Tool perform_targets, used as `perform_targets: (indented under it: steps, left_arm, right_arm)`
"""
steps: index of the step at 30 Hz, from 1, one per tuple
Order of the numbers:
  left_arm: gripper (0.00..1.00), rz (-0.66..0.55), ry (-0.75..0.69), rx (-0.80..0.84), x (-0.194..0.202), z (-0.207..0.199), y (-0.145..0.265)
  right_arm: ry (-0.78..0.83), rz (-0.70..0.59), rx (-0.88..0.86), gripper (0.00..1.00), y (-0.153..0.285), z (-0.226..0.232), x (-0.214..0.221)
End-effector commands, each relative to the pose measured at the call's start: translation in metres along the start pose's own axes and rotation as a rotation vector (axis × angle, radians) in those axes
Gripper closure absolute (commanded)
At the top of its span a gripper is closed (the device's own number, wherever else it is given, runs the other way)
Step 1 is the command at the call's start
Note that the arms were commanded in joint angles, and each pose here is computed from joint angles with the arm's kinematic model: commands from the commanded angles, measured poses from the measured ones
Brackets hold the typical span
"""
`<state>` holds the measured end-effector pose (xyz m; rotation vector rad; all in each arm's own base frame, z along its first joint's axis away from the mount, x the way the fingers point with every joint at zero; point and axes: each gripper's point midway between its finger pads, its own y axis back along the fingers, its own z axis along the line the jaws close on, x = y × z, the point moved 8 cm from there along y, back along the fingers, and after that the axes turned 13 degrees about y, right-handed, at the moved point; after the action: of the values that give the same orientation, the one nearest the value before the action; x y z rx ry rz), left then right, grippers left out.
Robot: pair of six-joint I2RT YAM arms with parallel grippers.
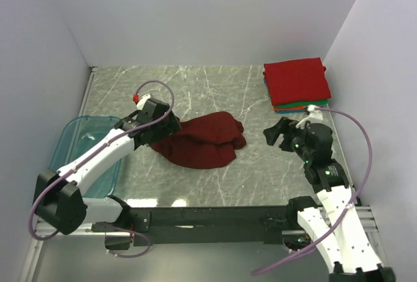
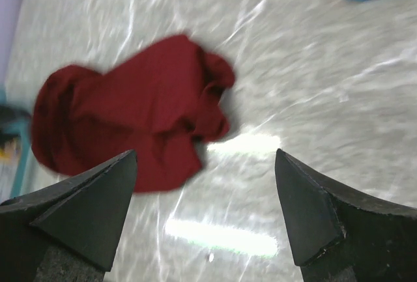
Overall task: Fold and stack the t-shirts
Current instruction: Move the tshirt to the center of the board, then flatten the tshirt out
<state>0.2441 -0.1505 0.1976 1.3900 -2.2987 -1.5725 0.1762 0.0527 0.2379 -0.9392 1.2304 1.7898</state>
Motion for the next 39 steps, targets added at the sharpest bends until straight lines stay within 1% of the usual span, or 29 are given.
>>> perform_targets:
  steps: [1,2,3,6,12,17,22,26,27,29,30,32,33,34,35,38,39]
  left_arm:
    - [0.01,-0.053,0.01,0.108,-0.009,-0.013,0.019]
    - [0.01,-0.054,0.016,0.1,-0.008,-0.011,0.019]
    - [0.01,-0.044,0.016,0.093,-0.006,-0.009,0.018]
    - [0.01,-0.013,0.026,0.048,0.001,0.003,0.016]
    - [0.01,0.016,0.095,-0.018,0.018,0.037,0.019]
    - [0.01,0.01,0.149,-0.02,0.029,0.063,0.021]
    - [0.01,0.005,0.167,0.027,0.031,0.061,0.015]
    - [0.02,-0.036,0.163,0.019,0.024,0.053,0.006]
    - [0.04,-0.062,0.168,0.002,0.021,0.053,0.003]
    - [0.1,-0.075,0.175,-0.025,0.017,0.052,-0.003]
    - [0.2,-0.083,0.183,-0.034,0.014,0.053,-0.006]
    - [0.28,-0.076,0.182,-0.025,0.013,0.05,-0.013]
    - [0.34,-0.079,0.186,-0.027,0.011,0.05,-0.015]
    - [0.39,-0.07,0.184,-0.024,0.012,0.049,-0.018]
    - [0.47,-0.067,0.18,-0.024,0.012,0.049,-0.02]
    - [0.62,-0.051,0.17,-0.024,0.014,0.05,-0.026]
    - [0.74,-0.049,0.163,-0.022,0.014,0.051,-0.027]
  right_arm:
    - [0.074,-0.006,-0.012,0.07,0.001,0.014,-0.009]
    - [0.091,0.008,-0.034,0.07,-0.001,0.021,-0.006]
    - [0.091,0.028,-0.013,0.07,-0.006,0.021,-0.003]
    - [0.103,0.087,-0.021,0.07,-0.017,0.03,0.009]
    - [0.095,0.196,-0.051,0.09,-0.045,0.055,0.037]
    - [0.103,0.24,0.012,0.11,-0.063,0.064,0.054]
    - [0.092,0.309,0.028,0.12,-0.08,0.07,0.075]
    - [0.088,0.361,-0.023,0.14,-0.095,0.082,0.089]
    - [0.087,0.374,-0.027,0.15,-0.097,0.084,0.092]
    - [0.097,0.395,-0.021,0.16,-0.105,0.086,0.097]
    - [0.095,0.398,-0.017,0.16,-0.107,0.088,0.098]
    - [0.102,0.419,-0.001,0.18,-0.115,0.088,0.104]
    - [0.099,0.43,0.004,0.18,-0.117,0.089,0.107]
    - [0.1,0.434,0.009,0.21,-0.119,0.09,0.108]
    - [0.105,0.45,0.021,0.22,-0.123,0.089,0.113]
    - [0.11,0.464,0.021,0.25,-0.129,0.093,0.119]
    - [0.111,0.463,0.023,0.26,-0.131,0.094,0.12]
